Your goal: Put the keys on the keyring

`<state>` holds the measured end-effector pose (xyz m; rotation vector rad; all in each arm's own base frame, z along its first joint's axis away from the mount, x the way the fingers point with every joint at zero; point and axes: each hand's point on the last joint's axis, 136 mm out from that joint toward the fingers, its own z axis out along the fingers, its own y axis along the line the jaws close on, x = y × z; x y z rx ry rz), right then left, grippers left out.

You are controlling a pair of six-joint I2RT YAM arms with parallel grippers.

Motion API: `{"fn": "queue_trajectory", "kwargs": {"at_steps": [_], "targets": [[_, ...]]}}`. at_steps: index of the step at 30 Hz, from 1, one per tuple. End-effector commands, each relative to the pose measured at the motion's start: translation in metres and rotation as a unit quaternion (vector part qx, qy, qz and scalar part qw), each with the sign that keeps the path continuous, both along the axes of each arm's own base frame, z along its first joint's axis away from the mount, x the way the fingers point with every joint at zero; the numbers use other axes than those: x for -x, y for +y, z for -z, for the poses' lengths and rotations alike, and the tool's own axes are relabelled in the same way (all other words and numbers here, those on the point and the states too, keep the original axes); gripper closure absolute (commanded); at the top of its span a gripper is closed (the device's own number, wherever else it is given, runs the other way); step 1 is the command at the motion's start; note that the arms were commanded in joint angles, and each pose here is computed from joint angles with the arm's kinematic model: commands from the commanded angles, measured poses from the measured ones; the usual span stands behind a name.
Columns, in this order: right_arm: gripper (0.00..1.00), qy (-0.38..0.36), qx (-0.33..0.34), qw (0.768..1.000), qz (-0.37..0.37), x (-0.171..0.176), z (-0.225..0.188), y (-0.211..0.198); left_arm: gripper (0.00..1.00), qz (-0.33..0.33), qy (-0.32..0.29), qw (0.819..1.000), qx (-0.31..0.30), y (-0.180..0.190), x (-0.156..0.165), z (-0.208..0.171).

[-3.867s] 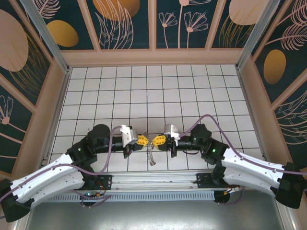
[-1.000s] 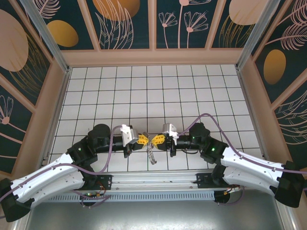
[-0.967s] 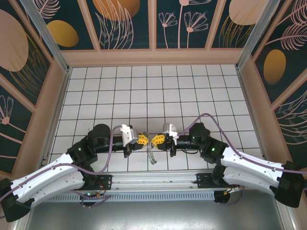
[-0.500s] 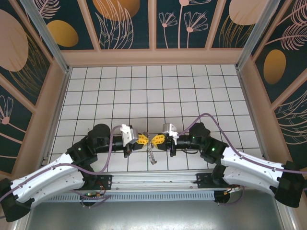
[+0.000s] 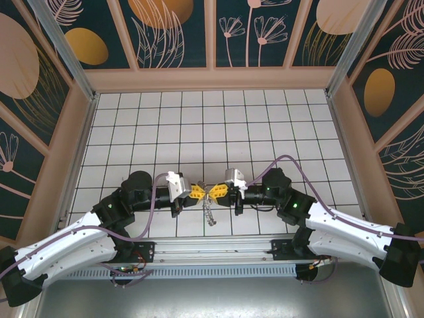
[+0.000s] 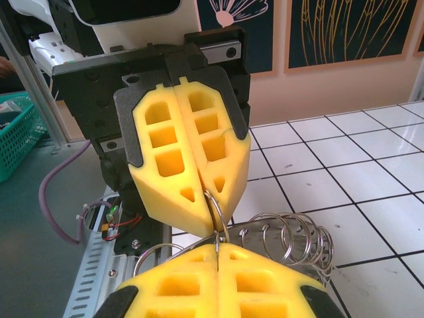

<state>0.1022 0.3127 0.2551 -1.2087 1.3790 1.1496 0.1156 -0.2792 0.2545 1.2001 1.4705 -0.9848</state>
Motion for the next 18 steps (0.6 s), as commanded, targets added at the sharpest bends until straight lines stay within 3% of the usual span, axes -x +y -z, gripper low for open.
{"fn": "queue_trajectory", "kwargs": {"at_steps": [1, 12, 18], "targets": [[1.00, -0.023, -0.046, 0.999, 0.003, -0.002, -0.037, 0.000, 1.00, 0.015, -0.021, 0.999, 0.020, -0.002, 0.005, -0.020], [1.00, -0.005, 0.002, 0.999, 0.047, -0.013, -0.016, -0.007, 1.00, 0.002, -0.025, 1.000, 0.017, 0.001, 0.001, -0.022], [1.00, 0.026, 0.020, 0.990, 0.134, -0.035, 0.009, -0.024, 1.00, -0.046, -0.018, 0.999, 0.008, 0.005, -0.014, -0.016]]}}
